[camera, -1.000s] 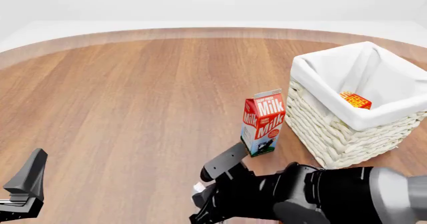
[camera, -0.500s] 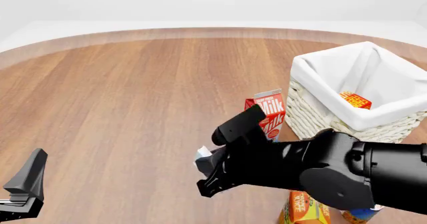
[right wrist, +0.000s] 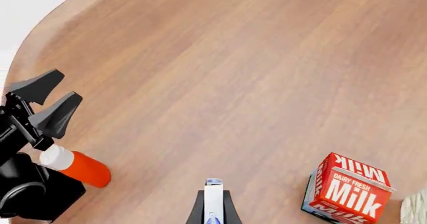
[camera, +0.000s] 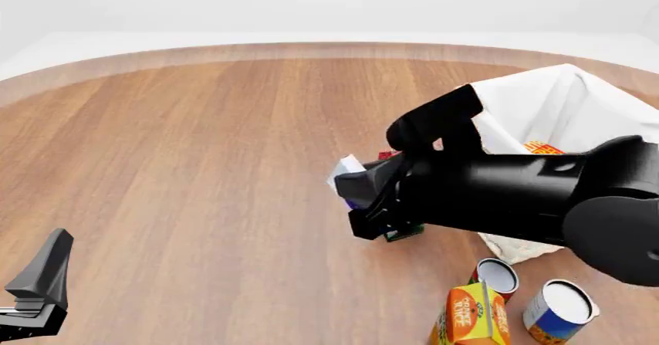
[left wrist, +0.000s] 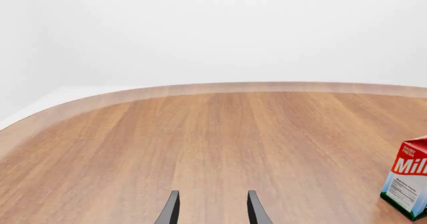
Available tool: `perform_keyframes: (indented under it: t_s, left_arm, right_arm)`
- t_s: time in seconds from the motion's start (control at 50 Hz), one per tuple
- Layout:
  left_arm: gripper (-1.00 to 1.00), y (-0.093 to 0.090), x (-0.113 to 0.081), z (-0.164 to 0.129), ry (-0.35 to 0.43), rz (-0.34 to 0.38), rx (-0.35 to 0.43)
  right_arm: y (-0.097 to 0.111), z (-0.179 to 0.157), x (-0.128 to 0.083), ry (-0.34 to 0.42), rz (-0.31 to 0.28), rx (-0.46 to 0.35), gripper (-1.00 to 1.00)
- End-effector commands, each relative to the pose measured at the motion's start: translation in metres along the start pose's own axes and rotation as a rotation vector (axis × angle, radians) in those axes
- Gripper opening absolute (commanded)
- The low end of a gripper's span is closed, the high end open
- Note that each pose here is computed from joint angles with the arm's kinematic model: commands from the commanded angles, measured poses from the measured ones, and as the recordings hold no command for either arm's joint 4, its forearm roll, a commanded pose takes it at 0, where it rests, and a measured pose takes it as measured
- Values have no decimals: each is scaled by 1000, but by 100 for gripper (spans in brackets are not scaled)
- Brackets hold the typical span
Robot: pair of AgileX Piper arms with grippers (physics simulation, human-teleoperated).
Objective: Pick up the cream cheese box and the butter, and put them in the basket.
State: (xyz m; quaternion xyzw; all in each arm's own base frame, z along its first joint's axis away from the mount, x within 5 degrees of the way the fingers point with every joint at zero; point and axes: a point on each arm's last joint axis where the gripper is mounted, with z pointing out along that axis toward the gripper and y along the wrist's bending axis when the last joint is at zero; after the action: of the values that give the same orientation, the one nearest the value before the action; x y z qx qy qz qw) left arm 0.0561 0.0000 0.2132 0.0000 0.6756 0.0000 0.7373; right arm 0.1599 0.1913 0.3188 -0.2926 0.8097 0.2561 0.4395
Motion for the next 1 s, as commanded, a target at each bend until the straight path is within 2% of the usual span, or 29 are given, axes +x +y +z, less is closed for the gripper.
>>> perform_keyframes:
  t_s: [0.02, 0.28, 0.46, 0.72, 0.9, 1.0]
  left_arm:
    - [100, 0, 0, 0, 0, 0, 0]
    - [100, 0, 0, 0, 0, 0, 0]
    - [100, 0, 0, 0, 0, 0, 0]
    - [100, 0, 0, 0, 0, 0, 0]
    - [100, 0, 0, 0, 0, 0, 0]
    - [100, 0, 0, 0, 0, 0, 0]
  right_arm:
    - [-8, -22, -17, -66, 1, 30, -100]
    - [-23, -55, -41, -151, 9, 101, -100]
    - [-34, -71, -49, -192, 21, 154, -100]
    - [-50, -80, -55, -226, 48, 230, -100]
    - [-62, -85, -61, -235, 37, 293, -100]
    - [-70, -91, -66, -252, 60, 331, -100]
